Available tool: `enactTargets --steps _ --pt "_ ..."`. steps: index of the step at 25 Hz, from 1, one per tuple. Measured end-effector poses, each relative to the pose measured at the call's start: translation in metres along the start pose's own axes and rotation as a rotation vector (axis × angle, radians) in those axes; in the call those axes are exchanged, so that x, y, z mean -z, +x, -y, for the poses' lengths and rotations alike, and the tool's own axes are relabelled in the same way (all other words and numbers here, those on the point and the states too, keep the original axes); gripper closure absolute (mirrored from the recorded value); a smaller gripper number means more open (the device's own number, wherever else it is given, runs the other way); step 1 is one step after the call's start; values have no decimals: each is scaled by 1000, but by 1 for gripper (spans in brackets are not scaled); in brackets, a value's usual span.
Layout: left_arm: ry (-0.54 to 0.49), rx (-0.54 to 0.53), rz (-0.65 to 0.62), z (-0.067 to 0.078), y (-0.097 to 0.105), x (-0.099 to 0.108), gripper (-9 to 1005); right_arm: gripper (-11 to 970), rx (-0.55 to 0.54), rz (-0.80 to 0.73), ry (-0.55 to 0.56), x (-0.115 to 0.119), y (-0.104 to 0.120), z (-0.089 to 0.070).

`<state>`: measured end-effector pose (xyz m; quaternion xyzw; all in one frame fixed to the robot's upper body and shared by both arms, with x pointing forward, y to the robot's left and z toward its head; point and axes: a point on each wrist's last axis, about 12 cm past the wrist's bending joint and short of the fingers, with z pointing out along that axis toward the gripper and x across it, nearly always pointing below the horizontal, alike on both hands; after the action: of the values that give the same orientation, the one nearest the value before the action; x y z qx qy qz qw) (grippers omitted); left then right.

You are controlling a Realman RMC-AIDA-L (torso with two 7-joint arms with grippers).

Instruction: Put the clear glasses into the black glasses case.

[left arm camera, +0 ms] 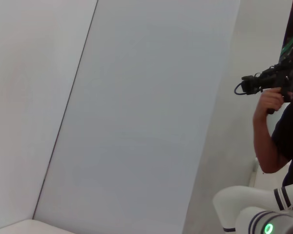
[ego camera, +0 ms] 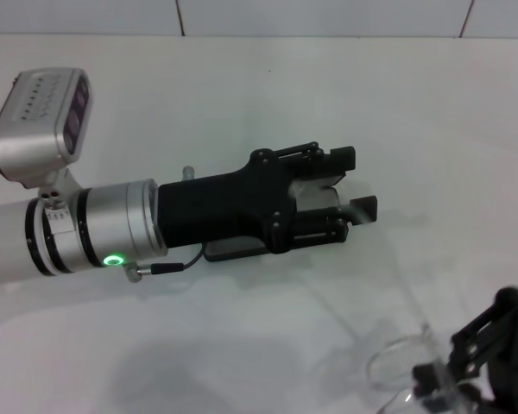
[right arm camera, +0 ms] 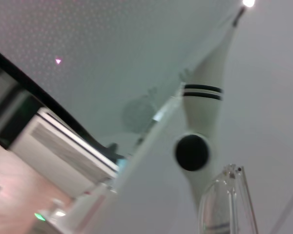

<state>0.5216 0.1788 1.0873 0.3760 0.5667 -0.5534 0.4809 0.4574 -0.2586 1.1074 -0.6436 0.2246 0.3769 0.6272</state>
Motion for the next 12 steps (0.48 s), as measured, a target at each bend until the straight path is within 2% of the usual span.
enactTargets --steps 5,6,12 --pt "-1 -16 8 -1 -2 -1 261 860 -91 -3 -59 -14 12 1" --pt "-2 -22 11 -1 -2 -1 261 859 -140 -18 -56 -18 19 3" --pt "2 -53 21 1 -2 -2 262 853 -208 -50 -4 -22 29 8"
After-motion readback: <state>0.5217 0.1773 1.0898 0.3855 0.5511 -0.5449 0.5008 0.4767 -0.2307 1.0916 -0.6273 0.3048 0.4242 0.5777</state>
